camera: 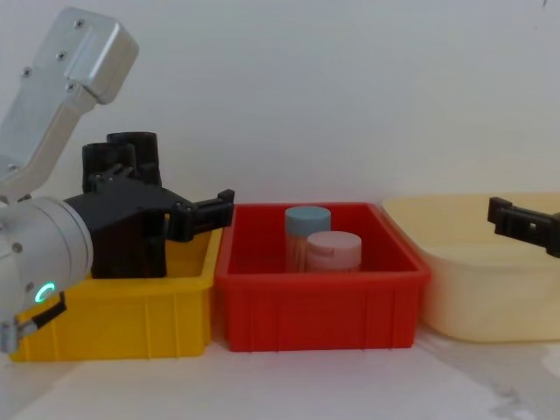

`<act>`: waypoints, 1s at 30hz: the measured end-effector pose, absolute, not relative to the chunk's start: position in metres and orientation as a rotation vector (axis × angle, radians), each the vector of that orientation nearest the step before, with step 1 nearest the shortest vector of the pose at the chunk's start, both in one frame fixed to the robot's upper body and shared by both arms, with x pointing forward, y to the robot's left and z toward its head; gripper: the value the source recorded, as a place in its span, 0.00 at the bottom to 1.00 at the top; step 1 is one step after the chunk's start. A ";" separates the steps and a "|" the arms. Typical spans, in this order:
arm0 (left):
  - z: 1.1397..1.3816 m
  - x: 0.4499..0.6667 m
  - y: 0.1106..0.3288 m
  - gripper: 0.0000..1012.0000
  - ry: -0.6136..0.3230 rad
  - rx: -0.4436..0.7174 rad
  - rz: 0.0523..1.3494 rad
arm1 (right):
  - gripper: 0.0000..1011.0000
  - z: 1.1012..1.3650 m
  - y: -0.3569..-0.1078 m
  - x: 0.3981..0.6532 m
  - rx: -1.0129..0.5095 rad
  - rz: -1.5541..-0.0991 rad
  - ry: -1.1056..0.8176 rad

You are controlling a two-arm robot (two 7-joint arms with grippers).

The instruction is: Pick up the garbage bag with the one hand and transfer it to the other hand.

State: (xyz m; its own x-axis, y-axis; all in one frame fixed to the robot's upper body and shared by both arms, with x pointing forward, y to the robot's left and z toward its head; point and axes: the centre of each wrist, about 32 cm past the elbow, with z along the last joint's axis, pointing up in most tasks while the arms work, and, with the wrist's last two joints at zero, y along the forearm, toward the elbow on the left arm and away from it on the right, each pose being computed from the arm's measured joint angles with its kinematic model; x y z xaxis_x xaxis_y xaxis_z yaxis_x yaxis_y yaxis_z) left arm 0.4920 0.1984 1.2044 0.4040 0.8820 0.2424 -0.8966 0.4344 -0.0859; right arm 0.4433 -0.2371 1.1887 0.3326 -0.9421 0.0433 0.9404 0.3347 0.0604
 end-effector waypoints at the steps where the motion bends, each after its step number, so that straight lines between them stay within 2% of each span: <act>1: 1.204 0.492 0.198 0.99 -0.268 0.061 1.124 | 0.99 1.189 -0.237 0.443 0.026 -1.229 -0.075; 20: 1.204 0.492 0.198 0.99 -0.268 0.061 1.124 | 0.99 1.188 -0.237 0.443 0.024 -1.227 -0.072; 30: 1.204 0.492 0.198 0.99 -0.268 0.061 1.124 | 0.99 1.193 -0.237 0.441 0.006 -1.158 -0.067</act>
